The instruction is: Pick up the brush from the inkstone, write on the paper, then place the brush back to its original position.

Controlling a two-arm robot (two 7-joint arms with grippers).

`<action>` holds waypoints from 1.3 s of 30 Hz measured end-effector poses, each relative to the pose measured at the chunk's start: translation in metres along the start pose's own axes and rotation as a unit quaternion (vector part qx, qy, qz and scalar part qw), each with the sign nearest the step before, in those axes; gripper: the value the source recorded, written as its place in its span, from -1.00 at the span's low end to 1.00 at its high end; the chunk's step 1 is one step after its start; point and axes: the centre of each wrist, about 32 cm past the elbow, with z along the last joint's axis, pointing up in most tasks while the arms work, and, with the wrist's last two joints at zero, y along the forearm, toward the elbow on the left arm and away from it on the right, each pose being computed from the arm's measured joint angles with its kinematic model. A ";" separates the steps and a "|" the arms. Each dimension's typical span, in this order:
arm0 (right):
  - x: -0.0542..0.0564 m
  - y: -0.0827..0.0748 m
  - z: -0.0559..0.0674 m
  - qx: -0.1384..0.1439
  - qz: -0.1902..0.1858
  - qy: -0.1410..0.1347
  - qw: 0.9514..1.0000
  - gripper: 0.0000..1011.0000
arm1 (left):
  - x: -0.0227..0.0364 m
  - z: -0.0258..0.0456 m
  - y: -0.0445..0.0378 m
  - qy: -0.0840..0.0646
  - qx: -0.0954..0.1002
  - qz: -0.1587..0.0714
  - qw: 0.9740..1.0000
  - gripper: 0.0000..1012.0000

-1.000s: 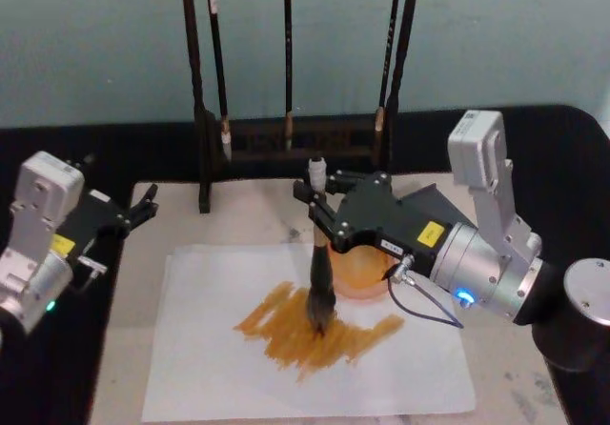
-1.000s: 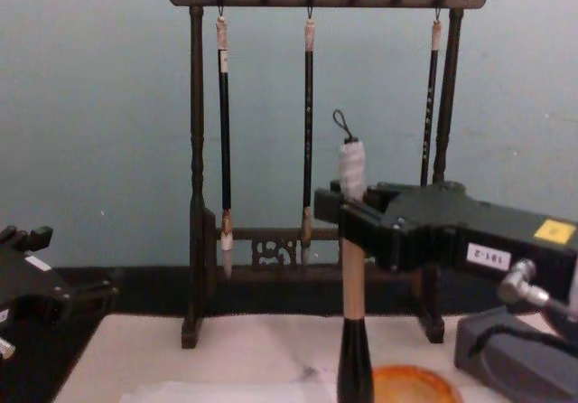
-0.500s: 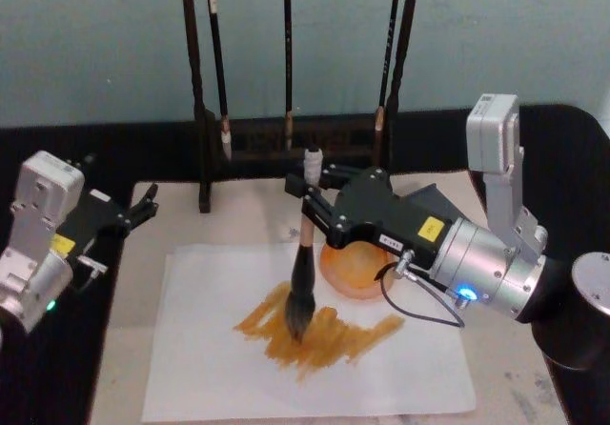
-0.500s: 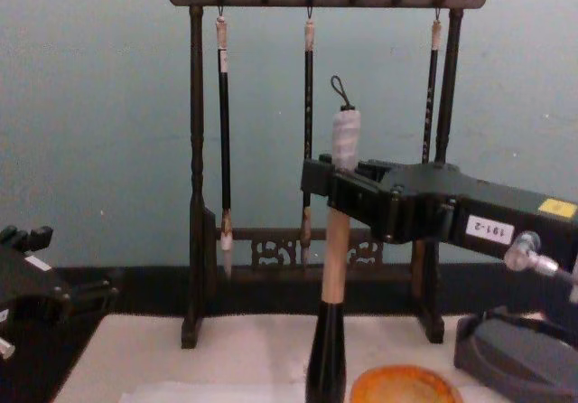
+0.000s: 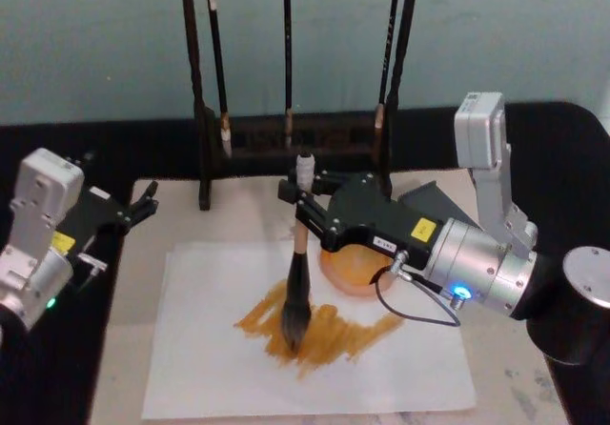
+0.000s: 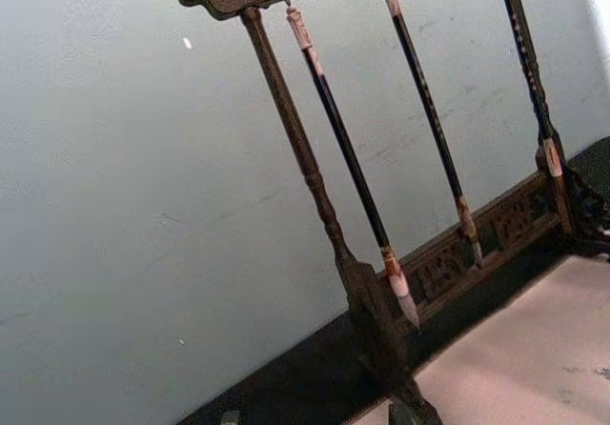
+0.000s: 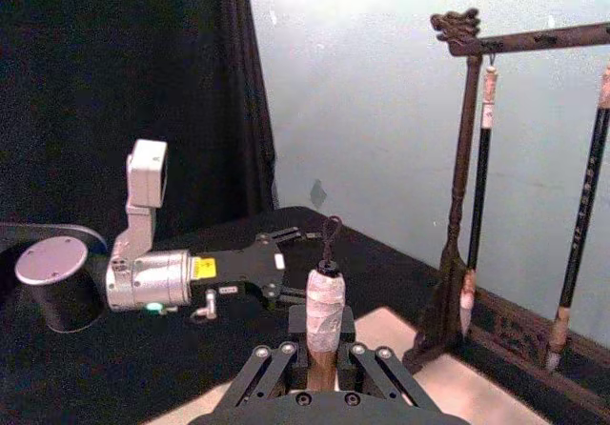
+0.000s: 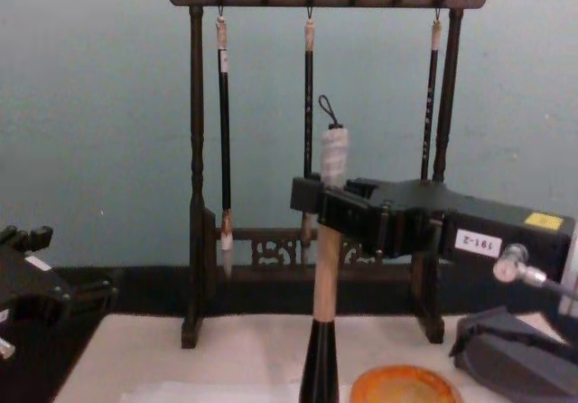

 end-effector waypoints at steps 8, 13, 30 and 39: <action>0.002 0.000 -0.001 -0.006 -0.015 0.002 1.000 -0.68 | 0.0000 0.0000 0.0000 0.000 0.000 0.000 1.000 1.00; 0.001 -0.002 -0.012 -0.011 -0.026 -0.004 1.000 -0.68 | 0.0000 0.0000 0.0000 0.000 0.000 0.000 1.000 1.00; 0.005 -0.009 -0.022 -0.013 -0.053 -0.020 0.998 -0.68 | 0.0000 0.0000 0.0000 0.000 0.000 0.000 1.000 1.00; 0.007 -0.011 -0.020 -0.012 -0.065 -0.029 0.997 -0.68 | 0.0000 0.0000 0.0000 0.000 0.000 0.000 1.000 1.00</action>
